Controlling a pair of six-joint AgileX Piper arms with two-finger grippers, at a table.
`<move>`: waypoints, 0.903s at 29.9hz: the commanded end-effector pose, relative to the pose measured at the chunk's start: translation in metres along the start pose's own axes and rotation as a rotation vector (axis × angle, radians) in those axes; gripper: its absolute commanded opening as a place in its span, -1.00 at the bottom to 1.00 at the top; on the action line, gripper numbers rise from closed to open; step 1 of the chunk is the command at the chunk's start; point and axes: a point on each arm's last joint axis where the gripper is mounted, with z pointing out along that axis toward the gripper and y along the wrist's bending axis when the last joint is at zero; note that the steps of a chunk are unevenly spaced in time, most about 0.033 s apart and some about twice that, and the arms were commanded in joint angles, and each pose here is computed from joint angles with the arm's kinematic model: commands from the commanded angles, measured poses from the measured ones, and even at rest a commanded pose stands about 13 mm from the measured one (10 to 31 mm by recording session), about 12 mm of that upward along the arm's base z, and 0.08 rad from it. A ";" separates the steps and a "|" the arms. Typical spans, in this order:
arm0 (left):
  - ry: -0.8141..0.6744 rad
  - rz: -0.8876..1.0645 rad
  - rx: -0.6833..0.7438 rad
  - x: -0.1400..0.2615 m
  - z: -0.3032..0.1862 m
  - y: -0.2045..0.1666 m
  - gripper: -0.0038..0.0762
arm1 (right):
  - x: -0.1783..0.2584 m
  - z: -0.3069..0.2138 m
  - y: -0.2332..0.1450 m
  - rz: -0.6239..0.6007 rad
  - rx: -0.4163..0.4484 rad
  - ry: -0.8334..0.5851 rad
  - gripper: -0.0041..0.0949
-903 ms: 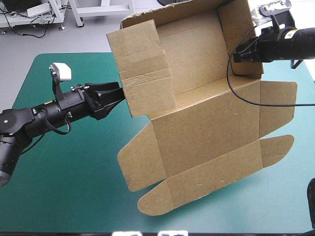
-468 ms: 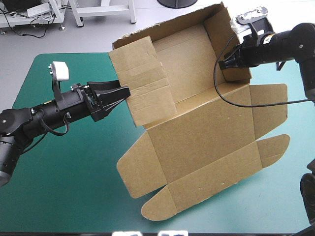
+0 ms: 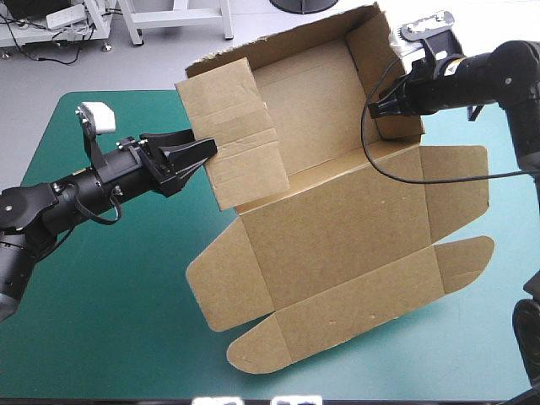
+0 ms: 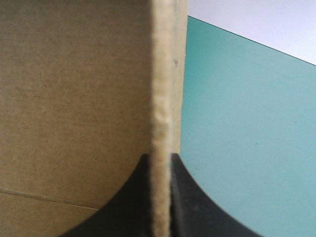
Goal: Fold the box
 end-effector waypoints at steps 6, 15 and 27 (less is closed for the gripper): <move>-0.082 0.022 -0.036 -0.024 -0.006 -0.012 0.14 | -0.023 -0.016 0.039 -0.027 0.064 -0.194 -0.96; -0.052 0.050 -0.147 -0.036 -0.009 -0.011 0.14 | -0.027 -0.012 0.062 -0.036 0.067 -0.215 -0.96; 0.013 0.078 -0.295 -0.029 0.015 0.013 0.13 | -0.027 0.009 0.071 0.022 0.104 -0.190 -0.97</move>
